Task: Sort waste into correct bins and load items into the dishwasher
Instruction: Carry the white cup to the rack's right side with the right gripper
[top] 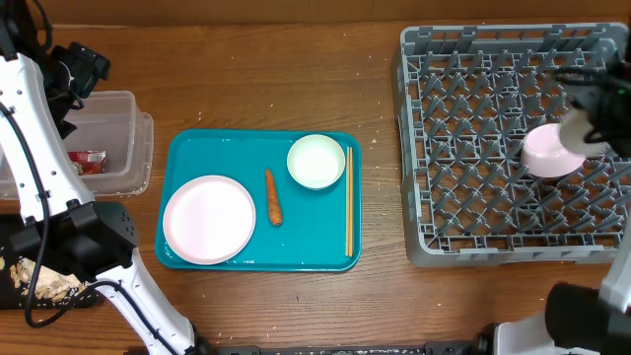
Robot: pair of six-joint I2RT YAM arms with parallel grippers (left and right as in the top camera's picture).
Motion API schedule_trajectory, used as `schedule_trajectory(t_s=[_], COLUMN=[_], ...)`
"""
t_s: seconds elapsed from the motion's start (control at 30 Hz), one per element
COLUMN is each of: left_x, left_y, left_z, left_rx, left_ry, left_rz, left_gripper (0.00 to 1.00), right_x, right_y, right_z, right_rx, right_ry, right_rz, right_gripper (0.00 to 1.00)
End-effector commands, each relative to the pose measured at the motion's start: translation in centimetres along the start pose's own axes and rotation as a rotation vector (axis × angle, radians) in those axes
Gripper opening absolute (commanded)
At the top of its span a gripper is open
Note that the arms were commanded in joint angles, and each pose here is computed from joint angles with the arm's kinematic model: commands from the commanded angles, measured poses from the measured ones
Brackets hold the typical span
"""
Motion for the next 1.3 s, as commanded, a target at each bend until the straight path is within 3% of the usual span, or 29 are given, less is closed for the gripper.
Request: schedule_trajectory(t_s=[0.0,0.17,0.27,0.7,0.8,1.07,1.27], left_x=[-0.2,-0.2,-0.2,-0.2,-0.2,-0.2,-0.2], left_y=[-0.1,-0.1,-0.1,-0.1,-0.1,-0.1,-0.1], left_z=[0.0,0.0,0.0,0.0,0.0,0.0,0.0], left_rx=[0.002,0.002,0.002,0.002,0.002,0.002,0.002], left_ry=[-0.003,-0.003,-0.003,-0.003,-0.003,-0.003,-0.003], left_rz=[-0.011,-0.011,-0.011,-0.011,-0.011,-0.011,-0.011], left_gripper=[1.00,1.00,1.00,1.00,1.00,1.00,1.00], right_x=[-2.6,-5.5,-5.7,-5.7,-6.4,-8.1,-7.8], right_y=[0.5,0.1,-0.4,-0.6,0.2,1.0,1.1], right_z=[3.4,11.1,13.0,10.3,10.6,11.5,14.9], right_rx=[0.046,0.105,0.161,0.175,0.155,0.134,0.097], right_ry=[-0.079,-0.148,-0.095,0.021,0.022,-0.013,-0.005], right_rz=[0.064,0.121,0.106,0.104,0.139,0.212,0.208], right_gripper=[0.63,0.74,0.79,0.87,1.00,1.00,0.98])
Point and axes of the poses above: each gripper's point midway between its finger pads, its own z axis out along the fingers, its own x axis along the line the jaws close on, y = z × x, the point moved 1 cm from there along -z, back along the fingers, and after that the axes turned 2 degrees about -z, right-handed, at the moved point
